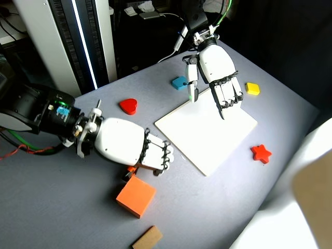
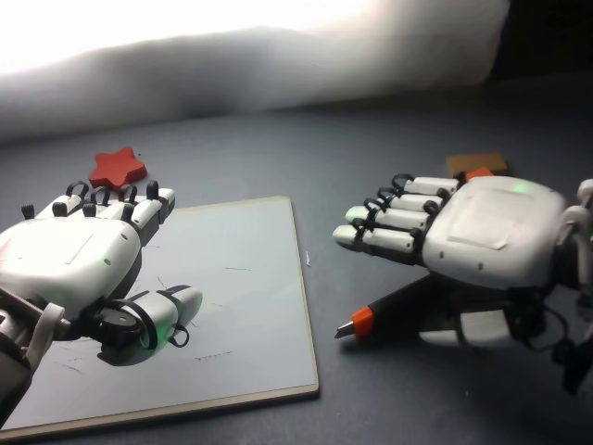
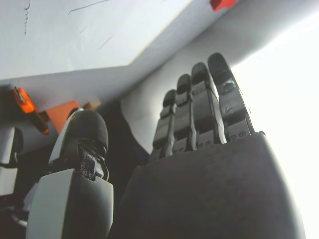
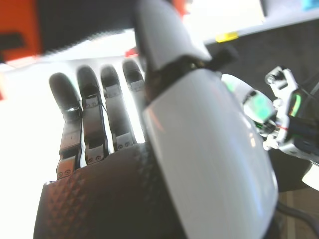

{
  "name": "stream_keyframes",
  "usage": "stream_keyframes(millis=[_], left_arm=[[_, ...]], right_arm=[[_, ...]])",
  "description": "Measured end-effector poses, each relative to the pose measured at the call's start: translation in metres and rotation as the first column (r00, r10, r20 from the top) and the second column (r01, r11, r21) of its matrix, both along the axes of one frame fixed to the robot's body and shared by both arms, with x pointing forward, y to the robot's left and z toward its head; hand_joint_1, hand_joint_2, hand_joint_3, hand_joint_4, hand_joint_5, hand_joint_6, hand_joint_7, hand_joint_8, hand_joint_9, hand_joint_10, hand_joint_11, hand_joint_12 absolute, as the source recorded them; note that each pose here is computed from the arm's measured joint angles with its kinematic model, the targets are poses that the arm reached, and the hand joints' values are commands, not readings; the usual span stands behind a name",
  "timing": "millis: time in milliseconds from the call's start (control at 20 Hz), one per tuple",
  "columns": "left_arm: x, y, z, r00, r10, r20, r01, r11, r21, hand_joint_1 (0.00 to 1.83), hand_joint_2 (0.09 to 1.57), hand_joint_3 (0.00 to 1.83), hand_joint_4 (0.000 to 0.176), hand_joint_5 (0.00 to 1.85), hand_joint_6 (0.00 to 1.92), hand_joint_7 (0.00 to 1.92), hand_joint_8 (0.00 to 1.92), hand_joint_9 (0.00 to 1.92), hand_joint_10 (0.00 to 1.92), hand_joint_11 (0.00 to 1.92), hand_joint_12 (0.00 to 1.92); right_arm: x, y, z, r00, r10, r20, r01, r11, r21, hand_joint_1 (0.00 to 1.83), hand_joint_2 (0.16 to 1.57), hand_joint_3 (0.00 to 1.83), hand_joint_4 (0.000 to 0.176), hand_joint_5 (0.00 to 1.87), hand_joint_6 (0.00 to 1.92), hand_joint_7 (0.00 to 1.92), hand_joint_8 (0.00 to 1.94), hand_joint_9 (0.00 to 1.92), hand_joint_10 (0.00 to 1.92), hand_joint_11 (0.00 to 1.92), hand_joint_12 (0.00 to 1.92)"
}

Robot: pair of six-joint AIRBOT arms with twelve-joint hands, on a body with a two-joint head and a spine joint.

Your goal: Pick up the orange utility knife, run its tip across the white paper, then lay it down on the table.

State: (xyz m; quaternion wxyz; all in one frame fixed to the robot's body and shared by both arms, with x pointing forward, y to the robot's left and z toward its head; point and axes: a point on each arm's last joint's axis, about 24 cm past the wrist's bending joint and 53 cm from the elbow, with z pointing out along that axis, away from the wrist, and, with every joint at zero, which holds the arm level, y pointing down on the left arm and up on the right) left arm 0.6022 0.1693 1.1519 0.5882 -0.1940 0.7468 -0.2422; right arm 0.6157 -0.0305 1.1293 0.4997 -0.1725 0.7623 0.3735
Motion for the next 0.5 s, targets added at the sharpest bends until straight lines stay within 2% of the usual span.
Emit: stream_keyframes(millis=[100,150,200,250,300,350,400,450,500], left_arm=[[0.001,0.000,0.002,1.0000,0.008,-0.002,-0.008,0.9999,-0.014,0.29,1.38,0.00,0.000,0.06,0.00,0.15,0.00,0.19,0.01,0.00,0.62],[0.002,-0.001,0.005,1.0000,0.007,0.007,-0.007,0.9998,-0.017,0.32,1.37,0.00,0.000,0.09,0.02,0.18,0.01,0.20,0.01,0.00,0.61],[0.004,-0.002,0.010,0.9998,0.008,0.016,-0.007,0.9996,-0.026,0.33,1.35,0.00,0.000,0.10,0.01,0.21,0.01,0.23,0.01,0.00,0.63],[0.005,-0.005,0.015,0.9995,0.001,0.031,0.000,0.9995,-0.032,0.34,1.34,0.00,0.000,0.15,0.03,0.27,0.02,0.27,0.03,0.00,0.75],[0.005,-0.007,0.018,0.9994,-0.004,0.034,0.006,0.9992,-0.041,0.29,1.34,0.00,0.000,0.26,0.03,0.38,0.02,0.37,0.04,0.00,0.95],[0.004,-0.009,0.017,0.9995,-0.011,0.030,0.012,0.9989,-0.045,0.26,1.35,0.00,0.000,0.32,0.03,0.45,0.01,0.42,0.03,0.00,1.08],[0.001,-0.013,0.016,0.9998,-0.014,0.012,0.014,0.9971,-0.075,0.27,1.34,0.00,0.000,0.43,0.05,0.54,0.03,0.54,0.07,0.03,1.28],[-0.001,-0.018,0.017,0.9996,-0.026,0.007,0.026,0.9954,-0.092,0.33,1.33,0.00,0.000,0.57,0.04,0.70,0.04,0.66,0.22,0.11,1.44],[-0.003,-0.023,0.019,0.9993,-0.036,0.010,0.037,0.9943,-0.100,0.40,1.32,0.00,0.000,0.70,0.08,0.84,0.12,0.67,0.67,0.22,1.60]], right_arm=[[-0.008,-0.006,0.009,1.000,-0.001,0.007,0.001,1.000,0.002,0.76,1.08,0.00,0.000,0.00,0.00,0.00,0.00,0.04,0.14,0.00,0.60],[-0.013,-0.008,0.012,1.000,0.000,0.006,0.000,1.000,0.001,0.65,1.08,0.00,0.000,0.00,0.00,0.00,0.00,0.04,0.14,0.00,0.59],[-0.019,-0.010,0.016,1.000,0.003,0.006,-0.003,1.000,0.005,0.47,1.10,0.00,0.000,0.00,0.00,0.00,0.00,0.06,0.13,0.00,0.61],[-0.027,-0.011,0.019,1.000,0.008,0.004,-0.008,1.000,0.006,0.36,1.12,0.00,0.000,0.00,0.00,0.00,0.00,0.09,0.13,0.00,0.70],[-0.035,-0.013,0.023,1.000,0.010,-0.001,-0.010,1.000,0.008,0.23,1.15,0.01,0.000,0.09,0.03,0.12,0.03,0.18,0.16,0.00,0.94],[-0.042,-0.015,0.027,1.000,0.010,-0.004,-0.010,1.000,0.013,0.15,1.18,0.01,0.000,0.15,0.05,0.20,0.04,0.23,0.18,0.00,1.09],[-0.050,-0.018,0.033,1.000,0.006,-0.010,-0.006,1.000,0.021,0.11,1.20,0.01,0.000,0.30,0.11,0.38,0.09,0.35,0.24,0.00,1.29],[-0.056,-0.023,0.037,1.000,0.000,-0.013,0.000,1.000,0.021,0.09,1.23,0.00,0.000,0.47,0.21,0.61,0.13,0.40,0.56,0.00,1.43],[-0.061,-0.026,0.040,1.000,-0.005,-0.016,0.005,1.000,0.025,0.11,1.25,0.00,0.000,0.58,0.48,0.76,0.34,0.46,0.93,0.00,1.65]])
